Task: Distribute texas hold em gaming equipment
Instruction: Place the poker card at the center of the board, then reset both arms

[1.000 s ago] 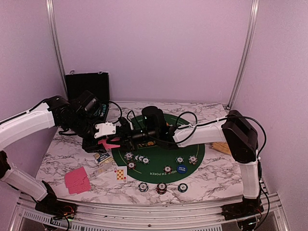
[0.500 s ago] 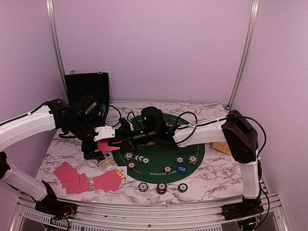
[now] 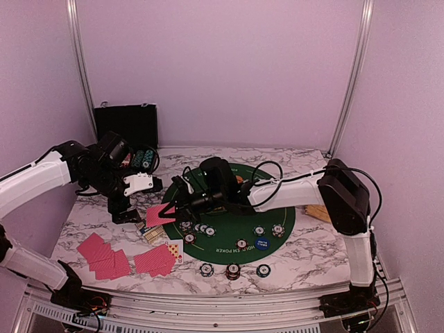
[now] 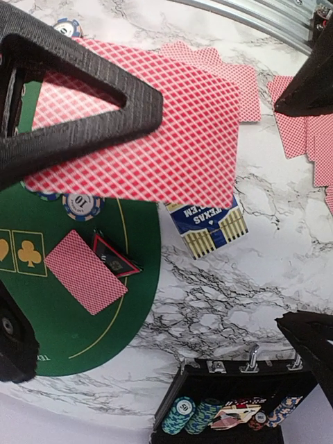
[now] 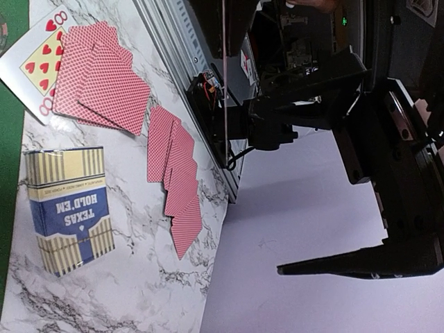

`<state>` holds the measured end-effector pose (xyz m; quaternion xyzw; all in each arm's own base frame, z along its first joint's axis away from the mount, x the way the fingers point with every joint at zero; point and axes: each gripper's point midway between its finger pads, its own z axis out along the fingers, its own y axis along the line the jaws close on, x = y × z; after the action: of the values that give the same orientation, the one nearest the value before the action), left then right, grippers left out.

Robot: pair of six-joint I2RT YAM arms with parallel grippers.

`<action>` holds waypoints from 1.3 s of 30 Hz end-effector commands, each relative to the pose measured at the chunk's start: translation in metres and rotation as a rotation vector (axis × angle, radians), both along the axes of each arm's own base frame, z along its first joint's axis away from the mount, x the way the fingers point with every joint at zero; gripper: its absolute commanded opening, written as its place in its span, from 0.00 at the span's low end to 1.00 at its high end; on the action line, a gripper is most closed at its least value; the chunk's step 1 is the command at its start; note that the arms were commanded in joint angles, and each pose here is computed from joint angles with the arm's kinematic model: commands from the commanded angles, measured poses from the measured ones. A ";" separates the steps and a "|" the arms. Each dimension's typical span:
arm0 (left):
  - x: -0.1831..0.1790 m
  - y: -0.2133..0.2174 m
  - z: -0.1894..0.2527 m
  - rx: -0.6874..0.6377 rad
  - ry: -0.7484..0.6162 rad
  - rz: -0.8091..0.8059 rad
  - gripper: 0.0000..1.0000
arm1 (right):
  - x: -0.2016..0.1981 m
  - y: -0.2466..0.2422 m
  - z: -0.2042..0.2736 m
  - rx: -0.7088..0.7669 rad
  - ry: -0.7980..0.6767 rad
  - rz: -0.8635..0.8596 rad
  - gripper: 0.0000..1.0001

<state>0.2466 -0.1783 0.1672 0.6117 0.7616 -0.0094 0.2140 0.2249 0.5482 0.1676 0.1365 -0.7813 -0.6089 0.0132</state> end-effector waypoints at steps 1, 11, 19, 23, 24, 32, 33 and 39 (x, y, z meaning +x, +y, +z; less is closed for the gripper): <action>0.002 0.012 0.000 -0.023 0.022 0.044 0.99 | 0.007 0.007 -0.009 -0.030 -0.031 0.003 0.00; 0.023 0.023 0.009 -0.067 0.027 0.182 0.99 | 0.020 0.026 -0.026 -0.102 -0.091 0.032 0.04; 0.021 0.028 0.008 -0.092 0.036 0.240 0.99 | 0.039 0.046 -0.061 -0.181 -0.117 0.036 0.32; 0.020 0.036 0.005 -0.098 0.036 0.271 0.99 | 0.051 0.033 -0.077 -0.301 -0.196 0.017 0.52; 0.020 0.038 0.006 -0.102 0.033 0.280 0.99 | 0.054 0.026 -0.078 -0.331 -0.217 0.008 0.56; 0.034 0.059 0.007 -0.178 0.019 0.405 0.99 | 0.062 -0.041 -0.033 -0.443 -0.402 -0.090 0.84; 0.037 0.062 0.005 -0.192 0.020 0.432 0.99 | 0.062 -0.049 -0.023 -0.448 -0.433 -0.106 0.89; 0.062 0.080 -0.003 -0.305 -0.011 0.601 0.99 | 0.077 -0.130 0.014 -0.588 -0.673 -0.296 0.99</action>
<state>0.2910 -0.1021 0.1613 0.3822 0.8877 -0.0336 0.2547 0.2772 0.4714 0.1499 0.2092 -0.8926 -0.3614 -0.1698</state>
